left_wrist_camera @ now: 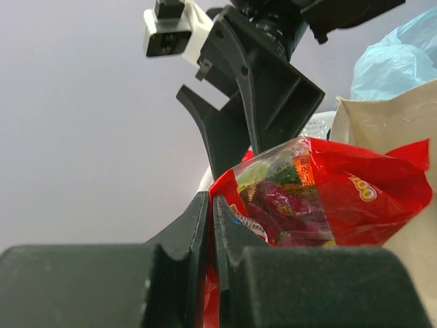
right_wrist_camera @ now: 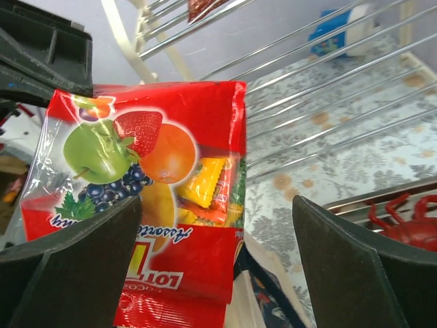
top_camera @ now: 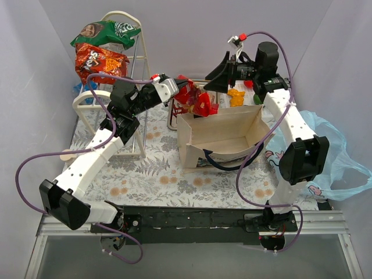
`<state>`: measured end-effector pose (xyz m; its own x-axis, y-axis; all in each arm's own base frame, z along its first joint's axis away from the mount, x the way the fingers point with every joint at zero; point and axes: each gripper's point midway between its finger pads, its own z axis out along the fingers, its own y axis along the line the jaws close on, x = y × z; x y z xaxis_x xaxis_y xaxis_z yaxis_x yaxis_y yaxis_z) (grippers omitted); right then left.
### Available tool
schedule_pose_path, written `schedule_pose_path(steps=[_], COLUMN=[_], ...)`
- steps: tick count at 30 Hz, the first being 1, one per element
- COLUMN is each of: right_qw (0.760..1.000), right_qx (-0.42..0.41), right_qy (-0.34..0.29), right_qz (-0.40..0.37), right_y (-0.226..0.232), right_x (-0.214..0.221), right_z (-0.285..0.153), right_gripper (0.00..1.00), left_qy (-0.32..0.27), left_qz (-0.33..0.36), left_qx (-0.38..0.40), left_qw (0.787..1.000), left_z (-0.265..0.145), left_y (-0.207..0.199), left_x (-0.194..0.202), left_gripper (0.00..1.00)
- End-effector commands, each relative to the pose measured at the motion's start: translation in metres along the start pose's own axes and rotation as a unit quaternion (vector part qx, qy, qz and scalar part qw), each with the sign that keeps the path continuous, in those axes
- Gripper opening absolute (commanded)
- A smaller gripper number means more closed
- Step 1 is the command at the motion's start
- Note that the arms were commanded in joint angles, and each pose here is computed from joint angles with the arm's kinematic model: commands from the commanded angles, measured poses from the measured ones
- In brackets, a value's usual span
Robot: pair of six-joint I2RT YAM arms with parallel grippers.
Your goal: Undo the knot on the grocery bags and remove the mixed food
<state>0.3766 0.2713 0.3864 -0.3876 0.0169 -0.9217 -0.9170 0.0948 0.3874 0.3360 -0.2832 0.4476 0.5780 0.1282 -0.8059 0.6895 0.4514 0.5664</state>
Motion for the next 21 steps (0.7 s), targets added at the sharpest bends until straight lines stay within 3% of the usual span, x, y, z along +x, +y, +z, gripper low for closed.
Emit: schedule_pose_path(steps=[1,4,6,9,16,21], right_qw=[0.995,0.994,0.996,0.998,0.996,0.996], right_qx=[-0.1,-0.105,-0.083,-0.056,-0.065,-0.089], right_qy=[0.015,0.02,0.011,0.001,0.003,0.0], right_qz=[-0.014,0.001,0.008,0.017,0.066,0.029], right_y=[0.045,0.043,0.032,0.016,0.019,0.038], right_x=[-0.004,0.005,0.005,-0.003,-0.001,-0.014], right_z=[0.012,0.02,0.022,0.014,0.012,0.011], right_gripper=[0.98,0.98,0.98,0.99,0.99,0.98], left_qy=[-0.089,-0.084,-0.066,-0.05,-0.043,-0.048], left_qz=[0.067,0.074,0.115,0.153,0.168,0.163], left_qx=[-0.042,-0.039,-0.041,-0.088,-0.093,-0.081], left_qw=[0.993,0.993,0.99,0.983,0.98,0.982], left_z=[-0.002,0.002,0.003,0.001,0.002,0.001], left_y=[0.034,0.033,0.032,0.051,0.06,0.053], left_x=[-0.069,-0.063,-0.047,-0.043,-0.046,-0.046], left_gripper=[0.0,0.0,0.0,0.0,0.0,0.0])
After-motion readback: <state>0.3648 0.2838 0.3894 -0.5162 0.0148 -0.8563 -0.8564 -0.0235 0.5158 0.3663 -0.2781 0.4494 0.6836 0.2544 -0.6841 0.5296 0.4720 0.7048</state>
